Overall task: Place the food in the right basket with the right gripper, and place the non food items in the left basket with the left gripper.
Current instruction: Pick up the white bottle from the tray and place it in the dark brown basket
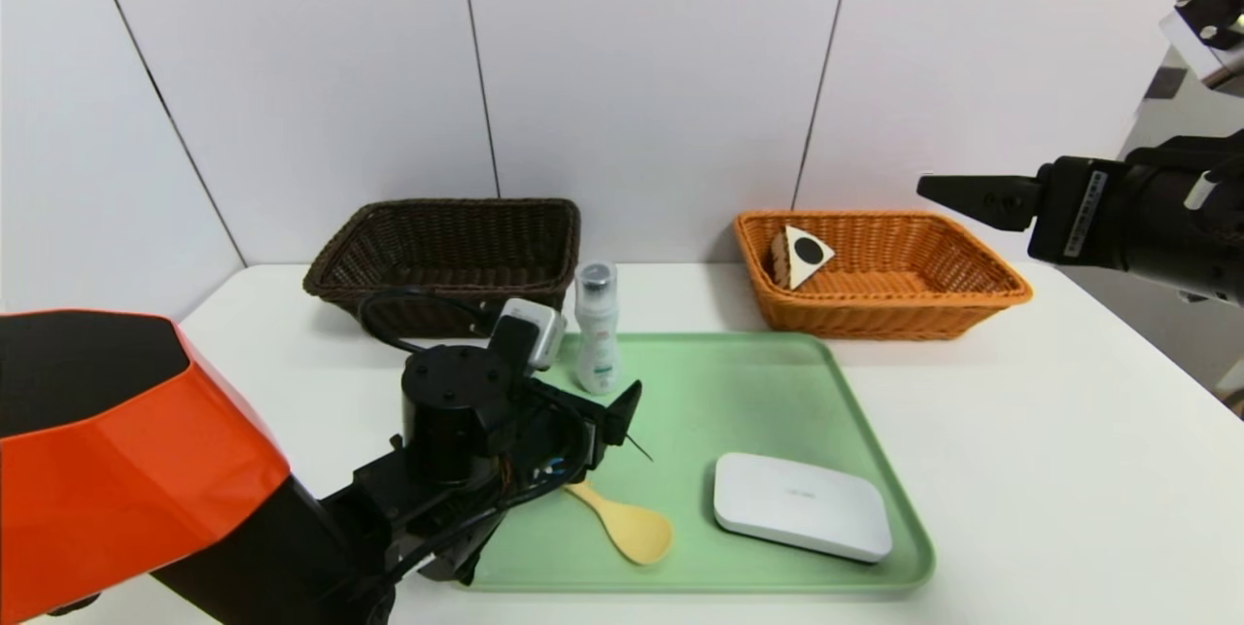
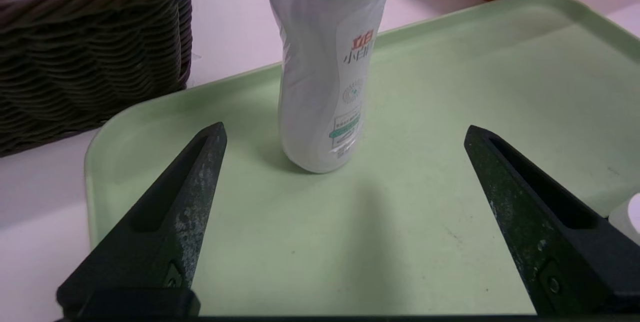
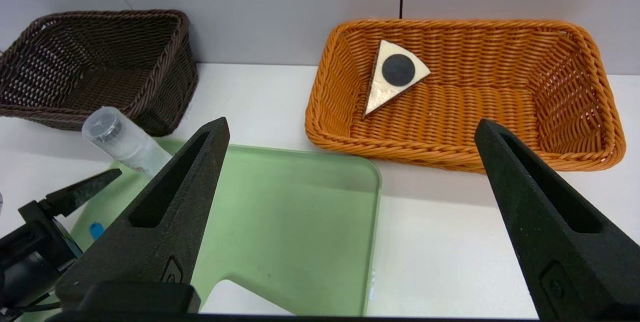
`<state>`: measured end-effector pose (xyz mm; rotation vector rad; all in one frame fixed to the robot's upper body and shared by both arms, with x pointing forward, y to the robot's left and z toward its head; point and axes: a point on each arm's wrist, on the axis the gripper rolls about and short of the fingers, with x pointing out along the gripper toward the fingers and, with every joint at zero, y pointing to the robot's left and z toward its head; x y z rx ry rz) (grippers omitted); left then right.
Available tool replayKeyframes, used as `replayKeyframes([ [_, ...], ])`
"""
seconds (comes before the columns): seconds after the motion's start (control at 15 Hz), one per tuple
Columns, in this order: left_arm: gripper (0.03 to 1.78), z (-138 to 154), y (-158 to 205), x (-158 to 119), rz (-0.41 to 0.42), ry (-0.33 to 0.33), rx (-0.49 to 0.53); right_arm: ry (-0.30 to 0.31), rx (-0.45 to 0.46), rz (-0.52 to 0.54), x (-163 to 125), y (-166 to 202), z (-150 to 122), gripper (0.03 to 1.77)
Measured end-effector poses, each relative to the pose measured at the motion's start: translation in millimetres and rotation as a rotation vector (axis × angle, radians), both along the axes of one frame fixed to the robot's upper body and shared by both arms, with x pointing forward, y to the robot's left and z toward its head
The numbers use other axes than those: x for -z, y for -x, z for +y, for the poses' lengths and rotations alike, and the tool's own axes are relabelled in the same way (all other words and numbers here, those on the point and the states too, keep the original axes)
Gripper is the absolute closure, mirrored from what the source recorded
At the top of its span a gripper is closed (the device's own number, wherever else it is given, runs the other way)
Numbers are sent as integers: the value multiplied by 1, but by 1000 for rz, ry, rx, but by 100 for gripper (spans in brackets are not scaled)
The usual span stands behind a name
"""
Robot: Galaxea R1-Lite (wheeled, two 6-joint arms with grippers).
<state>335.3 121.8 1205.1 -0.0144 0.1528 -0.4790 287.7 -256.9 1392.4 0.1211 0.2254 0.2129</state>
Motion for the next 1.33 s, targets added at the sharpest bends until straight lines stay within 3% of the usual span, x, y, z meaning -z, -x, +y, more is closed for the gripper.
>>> replayKeyframes([
  [0.4,12,-14,-13,-10,-50,37,-6,2,0,5,2,1,0,10],
  [1.33,12,-28,-29,-3,-58,47,-6,1,0,-4,3,14,-6,10],
])
